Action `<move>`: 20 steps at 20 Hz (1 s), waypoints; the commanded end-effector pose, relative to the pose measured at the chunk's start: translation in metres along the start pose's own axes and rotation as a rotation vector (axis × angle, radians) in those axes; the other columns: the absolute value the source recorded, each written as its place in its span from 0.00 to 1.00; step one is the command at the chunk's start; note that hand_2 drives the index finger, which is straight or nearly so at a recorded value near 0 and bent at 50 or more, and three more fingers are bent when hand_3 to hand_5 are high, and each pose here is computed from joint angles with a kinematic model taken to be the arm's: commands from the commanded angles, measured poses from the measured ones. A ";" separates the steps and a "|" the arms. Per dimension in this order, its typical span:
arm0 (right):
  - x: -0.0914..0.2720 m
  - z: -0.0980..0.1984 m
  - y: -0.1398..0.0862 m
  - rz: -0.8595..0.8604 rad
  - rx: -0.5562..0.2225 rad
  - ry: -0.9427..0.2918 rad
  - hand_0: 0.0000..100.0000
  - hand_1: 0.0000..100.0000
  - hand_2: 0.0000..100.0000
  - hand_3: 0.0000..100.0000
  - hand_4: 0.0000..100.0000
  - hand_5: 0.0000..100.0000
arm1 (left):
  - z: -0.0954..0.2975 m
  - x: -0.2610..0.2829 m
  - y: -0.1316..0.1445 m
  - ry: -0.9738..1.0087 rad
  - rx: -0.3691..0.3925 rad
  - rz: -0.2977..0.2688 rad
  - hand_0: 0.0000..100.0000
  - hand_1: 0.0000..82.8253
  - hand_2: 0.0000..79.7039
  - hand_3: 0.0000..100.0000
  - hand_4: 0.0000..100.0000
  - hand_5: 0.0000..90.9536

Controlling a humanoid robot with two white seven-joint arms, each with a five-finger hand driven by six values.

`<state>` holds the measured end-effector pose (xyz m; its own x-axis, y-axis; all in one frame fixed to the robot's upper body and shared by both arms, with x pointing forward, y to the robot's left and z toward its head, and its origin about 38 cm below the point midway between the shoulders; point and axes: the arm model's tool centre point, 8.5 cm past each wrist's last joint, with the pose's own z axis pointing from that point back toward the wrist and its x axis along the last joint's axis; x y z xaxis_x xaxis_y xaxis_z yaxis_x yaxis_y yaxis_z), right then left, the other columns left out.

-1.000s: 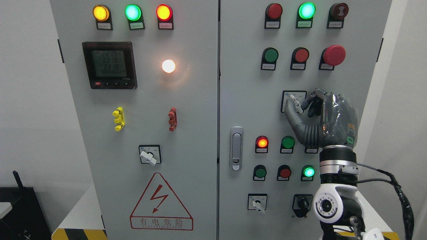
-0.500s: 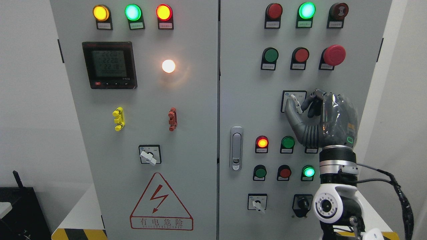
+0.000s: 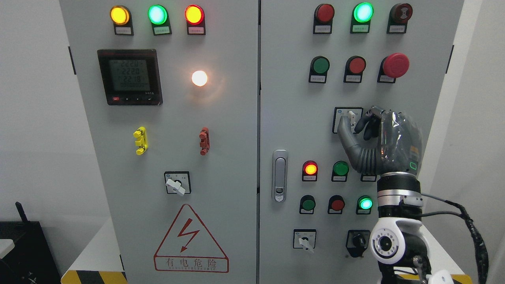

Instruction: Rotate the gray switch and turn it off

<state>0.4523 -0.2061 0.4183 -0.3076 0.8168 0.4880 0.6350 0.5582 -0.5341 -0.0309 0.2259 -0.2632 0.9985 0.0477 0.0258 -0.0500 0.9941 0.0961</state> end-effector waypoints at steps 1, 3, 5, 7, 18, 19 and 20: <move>-0.003 -0.002 -0.002 0.015 0.003 -0.003 0.48 0.39 0.72 0.92 0.90 1.00 | 0.001 -0.005 0.001 0.013 0.003 -0.003 0.12 0.47 0.00 0.00 0.00 0.00; -0.003 -0.002 -0.002 0.015 0.005 -0.003 0.48 0.39 0.72 0.92 0.90 1.00 | 0.001 -0.005 0.001 0.013 0.005 -0.003 0.12 0.47 0.00 0.00 0.00 0.00; -0.002 -0.002 -0.003 0.014 0.002 -0.004 0.49 0.39 0.72 0.92 0.90 1.00 | 0.001 -0.005 0.001 0.013 0.005 -0.003 0.12 0.47 0.00 0.00 0.00 0.00; -0.002 -0.002 -0.003 0.013 0.003 -0.004 0.49 0.39 0.73 0.92 0.90 1.00 | 0.001 -0.005 0.001 0.013 0.005 -0.003 0.12 0.47 0.00 0.00 0.00 0.00; -0.002 -0.002 -0.004 0.012 -0.001 -0.009 0.42 0.43 0.72 0.92 0.90 1.00 | 0.001 -0.005 0.001 0.013 0.005 -0.003 0.12 0.47 0.00 0.00 0.00 0.00; -0.002 -0.002 -0.004 0.012 -0.001 -0.009 0.41 0.43 0.72 0.92 0.90 1.00 | 0.001 -0.005 0.001 0.013 0.005 -0.003 0.12 0.47 0.00 0.00 0.00 0.00; -0.002 -0.002 -0.004 0.013 -0.001 -0.011 0.40 0.43 0.72 0.92 0.90 1.00 | 0.001 -0.005 0.001 0.013 0.005 -0.003 0.12 0.47 0.00 0.00 0.00 0.00</move>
<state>0.4522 -0.2057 0.4200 -0.3130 0.8161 0.4858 0.6320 0.5608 -0.5349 -0.0310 0.2262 -0.2632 0.9985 0.0477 0.0258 -0.0500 0.9937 0.1001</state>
